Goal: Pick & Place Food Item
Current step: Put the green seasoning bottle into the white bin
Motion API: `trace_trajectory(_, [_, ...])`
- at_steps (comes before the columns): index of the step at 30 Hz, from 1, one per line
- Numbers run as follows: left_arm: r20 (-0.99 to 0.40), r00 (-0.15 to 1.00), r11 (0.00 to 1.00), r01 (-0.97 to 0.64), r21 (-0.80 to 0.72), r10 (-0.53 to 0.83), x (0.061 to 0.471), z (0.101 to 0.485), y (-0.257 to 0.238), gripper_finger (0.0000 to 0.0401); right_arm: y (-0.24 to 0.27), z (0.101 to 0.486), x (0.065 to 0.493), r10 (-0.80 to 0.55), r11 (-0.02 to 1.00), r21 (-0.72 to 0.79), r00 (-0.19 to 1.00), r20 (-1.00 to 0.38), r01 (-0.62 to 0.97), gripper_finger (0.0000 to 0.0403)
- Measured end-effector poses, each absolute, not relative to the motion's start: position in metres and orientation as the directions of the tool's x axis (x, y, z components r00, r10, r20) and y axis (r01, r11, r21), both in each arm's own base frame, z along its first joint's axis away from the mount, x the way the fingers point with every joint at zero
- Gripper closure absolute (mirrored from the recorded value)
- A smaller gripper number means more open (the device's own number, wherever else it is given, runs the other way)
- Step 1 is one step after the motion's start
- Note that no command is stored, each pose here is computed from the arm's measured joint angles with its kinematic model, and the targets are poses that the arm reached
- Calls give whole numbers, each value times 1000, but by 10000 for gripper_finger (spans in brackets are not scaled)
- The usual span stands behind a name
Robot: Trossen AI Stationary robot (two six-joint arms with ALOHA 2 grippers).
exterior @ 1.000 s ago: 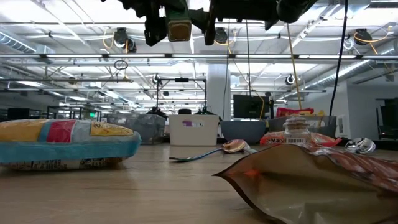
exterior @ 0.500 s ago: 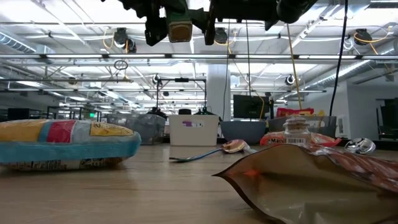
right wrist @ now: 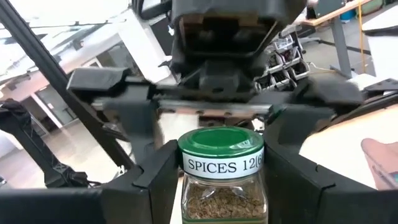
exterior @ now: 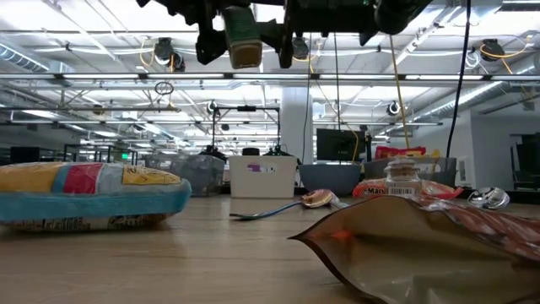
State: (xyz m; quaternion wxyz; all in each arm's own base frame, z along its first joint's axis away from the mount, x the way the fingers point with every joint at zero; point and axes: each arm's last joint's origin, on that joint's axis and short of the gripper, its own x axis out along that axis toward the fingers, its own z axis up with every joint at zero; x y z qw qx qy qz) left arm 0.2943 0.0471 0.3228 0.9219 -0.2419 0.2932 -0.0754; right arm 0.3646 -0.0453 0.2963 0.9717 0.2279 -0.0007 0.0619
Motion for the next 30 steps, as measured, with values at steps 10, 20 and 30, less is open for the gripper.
trace_trajectory(10, [-506, 820, 859, -34, -512, -269, 265, 339, 58, 94, -62, 299, 362, 119, 883, 452, 992, 47, -127, 209])
trace_trajectory(20, [-449, 885, 900, -89, -427, -125, 236, 364, 64, 111, -78, 302, 358, 85, 889, 445, 994, 69, -107, 209])
trace_trajectory(30, [-474, 872, 911, -92, -403, -121, 241, 358, 67, 115, -83, 301, 357, 71, 891, 445, 995, 64, -93, 210])
